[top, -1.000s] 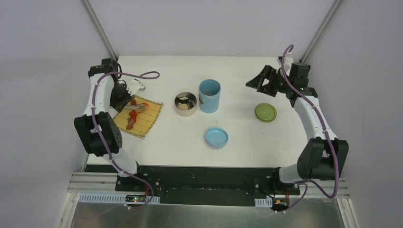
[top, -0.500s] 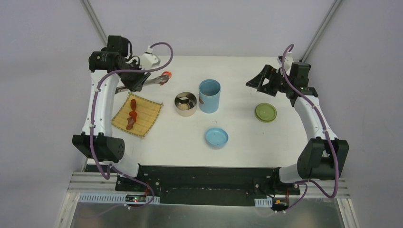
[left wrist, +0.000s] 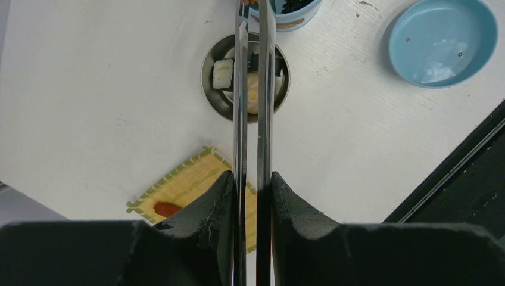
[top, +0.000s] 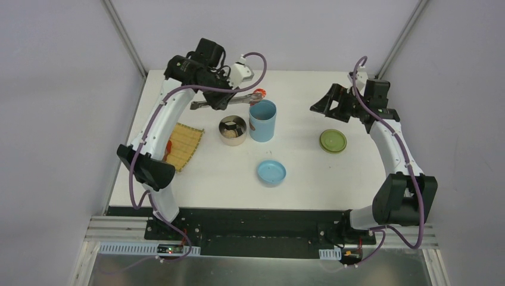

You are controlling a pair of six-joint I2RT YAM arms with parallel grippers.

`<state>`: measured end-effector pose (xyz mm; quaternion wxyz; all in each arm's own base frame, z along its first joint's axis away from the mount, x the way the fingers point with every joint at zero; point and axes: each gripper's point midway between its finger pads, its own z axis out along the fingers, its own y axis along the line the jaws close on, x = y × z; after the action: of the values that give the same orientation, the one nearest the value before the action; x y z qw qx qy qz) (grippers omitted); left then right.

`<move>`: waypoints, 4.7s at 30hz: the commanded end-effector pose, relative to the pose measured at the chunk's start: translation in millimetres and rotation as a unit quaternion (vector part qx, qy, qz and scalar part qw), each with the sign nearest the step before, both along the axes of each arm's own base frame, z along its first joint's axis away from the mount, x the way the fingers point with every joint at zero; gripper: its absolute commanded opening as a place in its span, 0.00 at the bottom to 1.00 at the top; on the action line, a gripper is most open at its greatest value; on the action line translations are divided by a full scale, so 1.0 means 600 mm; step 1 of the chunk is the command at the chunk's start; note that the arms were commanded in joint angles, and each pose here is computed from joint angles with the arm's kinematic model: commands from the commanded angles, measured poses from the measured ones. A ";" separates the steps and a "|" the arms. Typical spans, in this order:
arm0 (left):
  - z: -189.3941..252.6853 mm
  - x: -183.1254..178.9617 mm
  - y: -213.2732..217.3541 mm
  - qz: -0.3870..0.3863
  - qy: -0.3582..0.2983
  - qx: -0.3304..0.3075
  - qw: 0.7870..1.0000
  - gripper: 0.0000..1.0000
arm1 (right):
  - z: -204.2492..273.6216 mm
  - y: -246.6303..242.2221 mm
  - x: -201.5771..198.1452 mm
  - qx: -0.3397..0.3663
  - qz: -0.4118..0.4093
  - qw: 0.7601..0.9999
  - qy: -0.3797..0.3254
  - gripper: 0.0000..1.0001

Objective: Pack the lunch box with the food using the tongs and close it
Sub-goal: Place the fake food in the packing box, then pick up the fake food from the plate, then place the fake food in the packing box.

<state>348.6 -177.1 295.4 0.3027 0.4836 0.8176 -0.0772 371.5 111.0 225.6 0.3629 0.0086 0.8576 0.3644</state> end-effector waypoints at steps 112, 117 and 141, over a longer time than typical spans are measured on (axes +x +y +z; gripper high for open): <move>-0.178 -0.153 0.420 0.428 0.151 0.083 0.887 0.31 | -0.027 -0.018 0.019 -0.106 0.044 0.993 -0.005 0.98; -0.083 -0.111 0.362 0.377 0.086 0.017 0.922 0.27 | -0.020 -0.023 0.021 -0.103 0.040 0.994 -0.010 0.98; 0.008 0.015 -0.057 0.054 0.015 -0.084 0.995 0.31 | -0.012 -0.052 0.016 -0.099 0.022 0.995 -0.018 0.98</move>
<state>356.2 -189.1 282.5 0.3068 0.4022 0.8546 -0.1174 379.2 82.2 198.9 0.3393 -0.0337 0.8963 0.2834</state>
